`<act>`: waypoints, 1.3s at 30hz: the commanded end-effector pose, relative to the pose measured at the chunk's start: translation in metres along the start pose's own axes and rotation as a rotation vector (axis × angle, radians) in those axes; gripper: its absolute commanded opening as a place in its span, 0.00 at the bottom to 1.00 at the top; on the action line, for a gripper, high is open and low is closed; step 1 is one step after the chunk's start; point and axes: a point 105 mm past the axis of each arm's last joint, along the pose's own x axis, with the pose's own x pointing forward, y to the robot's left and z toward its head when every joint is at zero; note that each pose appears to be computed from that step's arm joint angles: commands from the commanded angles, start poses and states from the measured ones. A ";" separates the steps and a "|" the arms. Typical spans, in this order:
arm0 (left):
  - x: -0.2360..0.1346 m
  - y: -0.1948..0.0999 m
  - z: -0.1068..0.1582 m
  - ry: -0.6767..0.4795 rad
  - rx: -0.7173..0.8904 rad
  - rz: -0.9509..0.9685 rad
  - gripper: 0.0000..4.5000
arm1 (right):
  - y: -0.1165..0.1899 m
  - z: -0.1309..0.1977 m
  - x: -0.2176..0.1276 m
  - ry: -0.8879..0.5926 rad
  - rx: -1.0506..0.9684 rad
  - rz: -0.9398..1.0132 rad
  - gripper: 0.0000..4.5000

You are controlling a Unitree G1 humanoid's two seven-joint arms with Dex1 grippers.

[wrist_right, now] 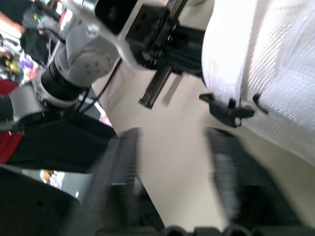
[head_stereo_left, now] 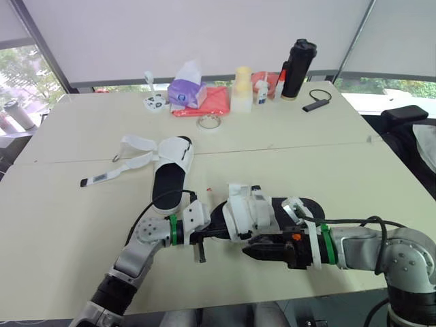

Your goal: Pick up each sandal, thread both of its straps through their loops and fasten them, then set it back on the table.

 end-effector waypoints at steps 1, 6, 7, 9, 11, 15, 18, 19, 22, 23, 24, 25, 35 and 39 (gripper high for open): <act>0.001 -0.007 -0.006 0.020 -0.008 -0.022 0.00 | 0.004 -0.001 0.001 0.002 0.031 0.029 0.86; 0.001 -0.006 -0.006 0.020 -0.007 -0.018 0.00 | 0.005 0.000 0.002 -0.011 0.063 0.045 0.86; 0.001 -0.006 -0.006 0.020 -0.008 -0.017 0.00 | 0.004 0.002 0.002 -0.022 0.067 0.043 0.86; 0.001 -0.007 -0.006 0.019 -0.009 -0.015 0.00 | 0.004 0.004 0.002 -0.037 0.072 0.041 0.86; 0.002 -0.007 -0.006 0.018 -0.011 -0.014 0.00 | 0.005 0.005 0.002 -0.042 0.075 0.037 0.86; 0.002 -0.008 -0.006 0.016 -0.013 -0.012 0.00 | 0.004 0.003 0.004 -0.039 0.084 0.022 0.86; 0.002 -0.008 -0.006 0.014 -0.015 -0.010 0.00 | 0.004 0.001 0.005 -0.032 0.083 0.010 0.86; 0.003 -0.008 -0.006 0.014 -0.014 -0.011 0.00 | 0.003 0.002 0.005 -0.041 0.086 0.001 0.86; 0.003 -0.008 -0.006 0.012 -0.014 -0.011 0.00 | 0.003 0.005 0.006 -0.062 0.093 -0.004 0.86; 0.003 -0.008 -0.006 0.012 -0.015 -0.011 0.00 | 0.004 0.006 0.007 -0.066 0.093 -0.001 0.86; 0.003 -0.008 -0.006 0.012 -0.015 -0.011 0.00 | 0.004 0.006 0.007 -0.069 0.094 0.000 0.86; 0.003 -0.008 -0.006 0.012 -0.016 -0.011 0.00 | 0.005 0.007 0.007 -0.072 0.094 0.000 0.86; 0.004 -0.007 -0.006 0.010 -0.014 -0.011 0.00 | 0.006 0.011 0.008 -0.090 0.100 -0.008 0.86; 0.004 -0.006 -0.005 0.008 -0.012 -0.011 0.00 | 0.008 0.012 0.009 -0.096 0.103 -0.004 0.74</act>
